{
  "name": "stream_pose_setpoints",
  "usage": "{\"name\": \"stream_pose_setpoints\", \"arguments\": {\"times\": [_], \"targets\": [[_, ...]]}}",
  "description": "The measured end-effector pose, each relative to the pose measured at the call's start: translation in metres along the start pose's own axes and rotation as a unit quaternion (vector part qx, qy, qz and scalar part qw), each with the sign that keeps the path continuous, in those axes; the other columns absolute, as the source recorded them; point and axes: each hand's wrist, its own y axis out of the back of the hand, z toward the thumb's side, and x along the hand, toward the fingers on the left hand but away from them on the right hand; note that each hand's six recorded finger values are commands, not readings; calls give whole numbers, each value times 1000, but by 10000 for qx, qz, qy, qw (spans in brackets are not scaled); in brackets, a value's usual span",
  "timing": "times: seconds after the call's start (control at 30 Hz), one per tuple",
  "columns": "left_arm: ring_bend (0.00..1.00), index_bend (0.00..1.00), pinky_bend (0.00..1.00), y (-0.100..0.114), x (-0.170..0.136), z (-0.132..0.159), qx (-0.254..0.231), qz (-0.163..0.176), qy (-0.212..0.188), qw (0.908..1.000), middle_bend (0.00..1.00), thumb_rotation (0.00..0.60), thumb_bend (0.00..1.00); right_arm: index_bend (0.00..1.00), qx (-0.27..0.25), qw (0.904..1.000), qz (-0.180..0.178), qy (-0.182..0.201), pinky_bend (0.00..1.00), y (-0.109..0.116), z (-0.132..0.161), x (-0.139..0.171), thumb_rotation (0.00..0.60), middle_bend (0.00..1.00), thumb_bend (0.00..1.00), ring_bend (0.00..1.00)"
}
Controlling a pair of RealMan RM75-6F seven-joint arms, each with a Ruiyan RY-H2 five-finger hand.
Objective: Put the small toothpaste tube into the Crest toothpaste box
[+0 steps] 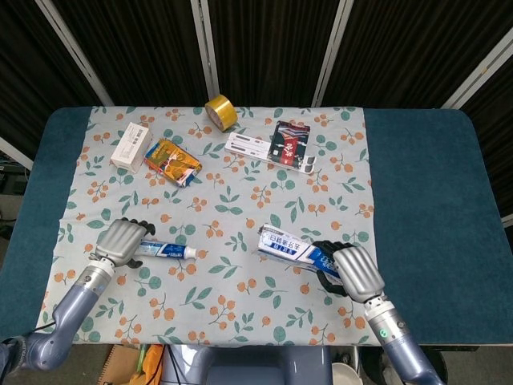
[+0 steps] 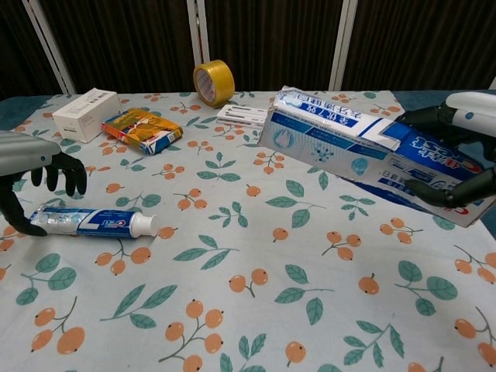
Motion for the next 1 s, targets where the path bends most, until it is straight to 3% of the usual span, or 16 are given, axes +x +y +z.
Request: {"name": "stream_pose_setpoints", "arguments": {"times": [0.27,0.53,0.63,0.8,1.0], "targets": [[384,356,366,-14,3,0,140,-53,34,9999,375,600,132,454,-30,10000,1,2,452,0,0,0,600,560,470,585],[386,358,367,-21,13,11,285,166,-67,9994,375,600,138,454,-57,10000,-37,-28,452,2,-2,1,600,560,469,585],[431,403,409,-23,15,16,266,263,-104,9992,430,600,216,454,-71,10000,-49,-23,452,2,-2,1,600,560,470,585],[594,578,541,-27,16,19,276,244,-135,9992,611,600,443,454,-84,10000,-41,-22,452,2,-2,1,600,560,470,585],[638,631,569,-22,16,18,260,373,-101,9989,666,600,503,454,-141,9999,-59,-53,453,5,-3,2,600,560,469,585]]}}
